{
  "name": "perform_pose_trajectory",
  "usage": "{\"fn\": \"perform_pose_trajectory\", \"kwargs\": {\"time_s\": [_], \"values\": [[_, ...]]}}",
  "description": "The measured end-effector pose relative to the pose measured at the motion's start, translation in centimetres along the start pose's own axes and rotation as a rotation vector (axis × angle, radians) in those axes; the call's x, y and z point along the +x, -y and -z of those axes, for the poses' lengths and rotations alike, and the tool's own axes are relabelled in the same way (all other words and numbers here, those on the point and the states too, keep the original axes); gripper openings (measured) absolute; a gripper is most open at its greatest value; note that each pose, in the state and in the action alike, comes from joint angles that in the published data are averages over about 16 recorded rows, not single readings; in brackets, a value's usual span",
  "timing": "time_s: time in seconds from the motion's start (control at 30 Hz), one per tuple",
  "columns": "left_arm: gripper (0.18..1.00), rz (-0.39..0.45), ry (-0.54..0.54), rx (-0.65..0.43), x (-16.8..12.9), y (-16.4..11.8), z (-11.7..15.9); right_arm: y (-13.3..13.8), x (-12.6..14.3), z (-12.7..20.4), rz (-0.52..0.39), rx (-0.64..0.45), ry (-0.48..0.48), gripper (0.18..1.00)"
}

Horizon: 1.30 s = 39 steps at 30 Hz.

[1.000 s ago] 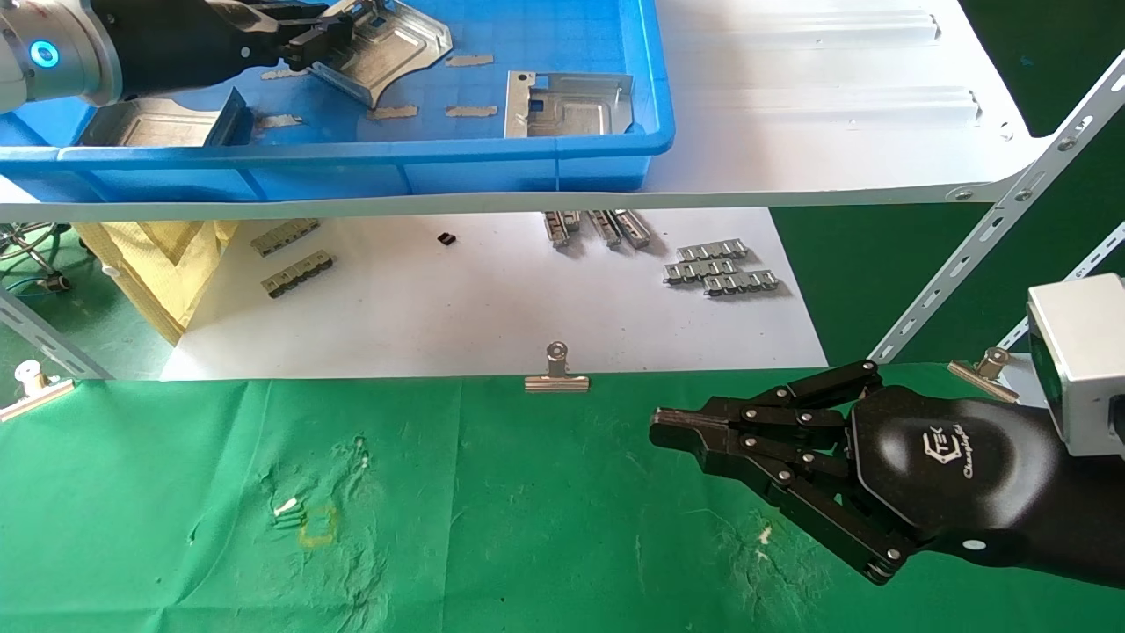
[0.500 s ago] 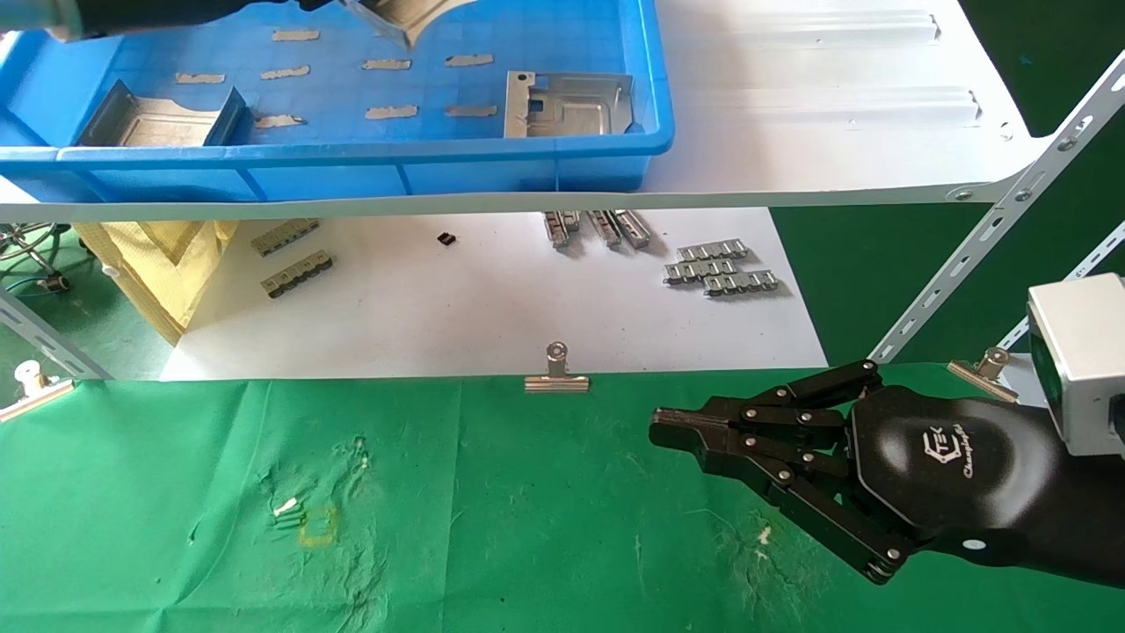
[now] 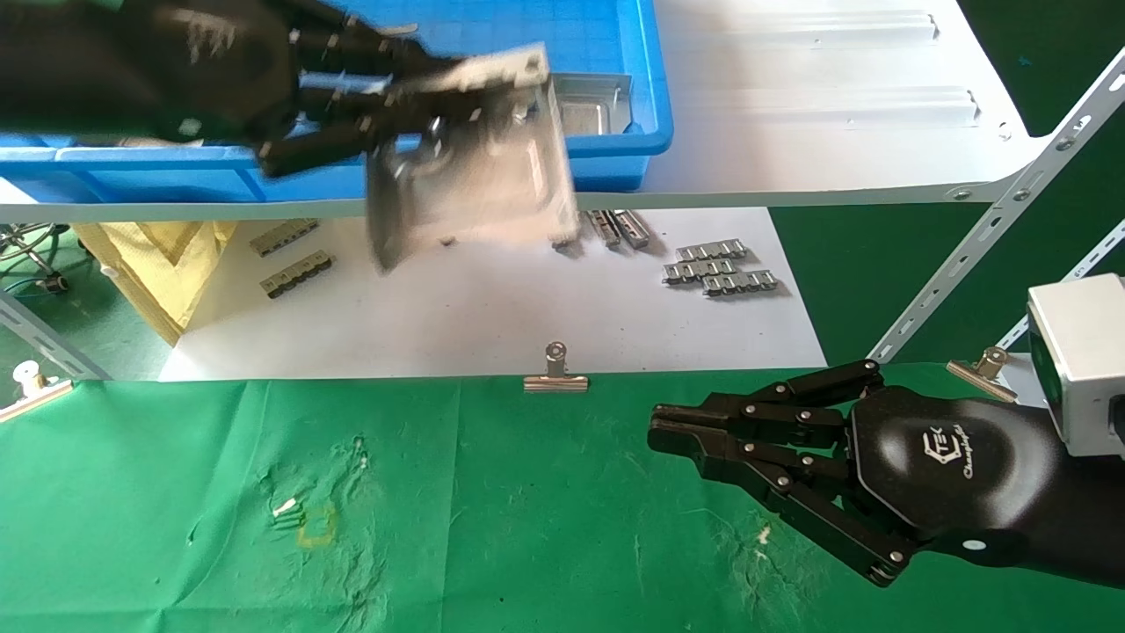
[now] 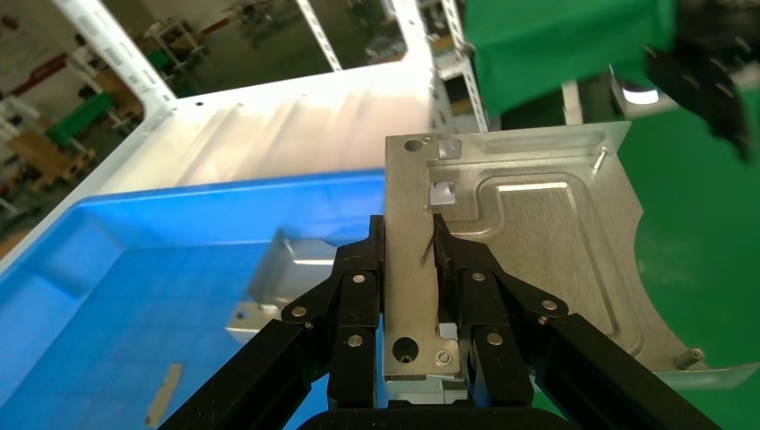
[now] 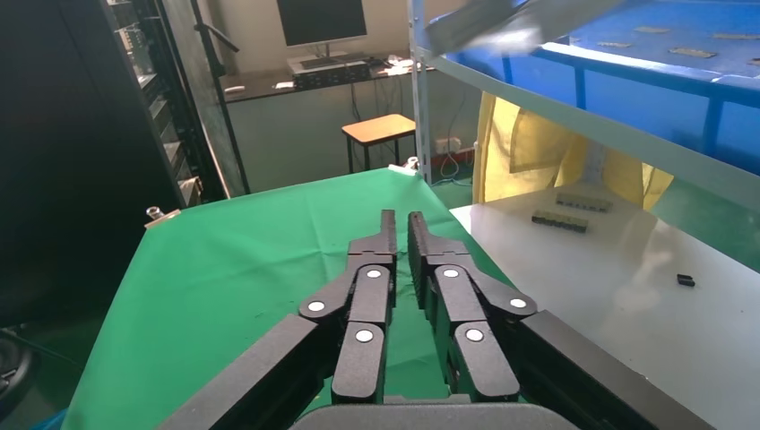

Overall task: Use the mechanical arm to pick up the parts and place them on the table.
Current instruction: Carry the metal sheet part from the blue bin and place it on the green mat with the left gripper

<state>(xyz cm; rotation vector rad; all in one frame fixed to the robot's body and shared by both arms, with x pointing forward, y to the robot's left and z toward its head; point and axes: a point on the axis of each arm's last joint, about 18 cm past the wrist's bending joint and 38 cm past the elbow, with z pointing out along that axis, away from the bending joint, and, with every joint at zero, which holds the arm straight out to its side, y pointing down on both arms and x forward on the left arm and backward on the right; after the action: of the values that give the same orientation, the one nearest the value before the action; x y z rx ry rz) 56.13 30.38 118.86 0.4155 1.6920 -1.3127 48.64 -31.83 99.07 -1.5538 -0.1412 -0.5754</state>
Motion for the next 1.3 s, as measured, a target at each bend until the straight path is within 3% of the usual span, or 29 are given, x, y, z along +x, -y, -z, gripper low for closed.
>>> {"fn": "perform_pose_trajectory", "kwargs": {"time_s": [0.3,0.67,0.93,1.3], "values": [[0.278,-0.049,-0.134,-0.082,6.9,-2.8,4.2,0.0,0.0,0.0,0.0,0.0,0.0,0.304],[0.278,-0.05,-0.281,-0.308,12.8,-11.5,6.9,0.0,0.0,0.0,0.0,0.0,0.0,0.527],[0.277,-0.108,-0.331,-0.392,14.9,-17.1,7.3,0.0,0.0,0.0,0.0,0.0,0.0,0.716],[0.277,-0.09,-0.248,-0.432,15.1,-21.6,6.7,0.0,0.0,0.0,0.0,0.0,0.0,0.916]]}}
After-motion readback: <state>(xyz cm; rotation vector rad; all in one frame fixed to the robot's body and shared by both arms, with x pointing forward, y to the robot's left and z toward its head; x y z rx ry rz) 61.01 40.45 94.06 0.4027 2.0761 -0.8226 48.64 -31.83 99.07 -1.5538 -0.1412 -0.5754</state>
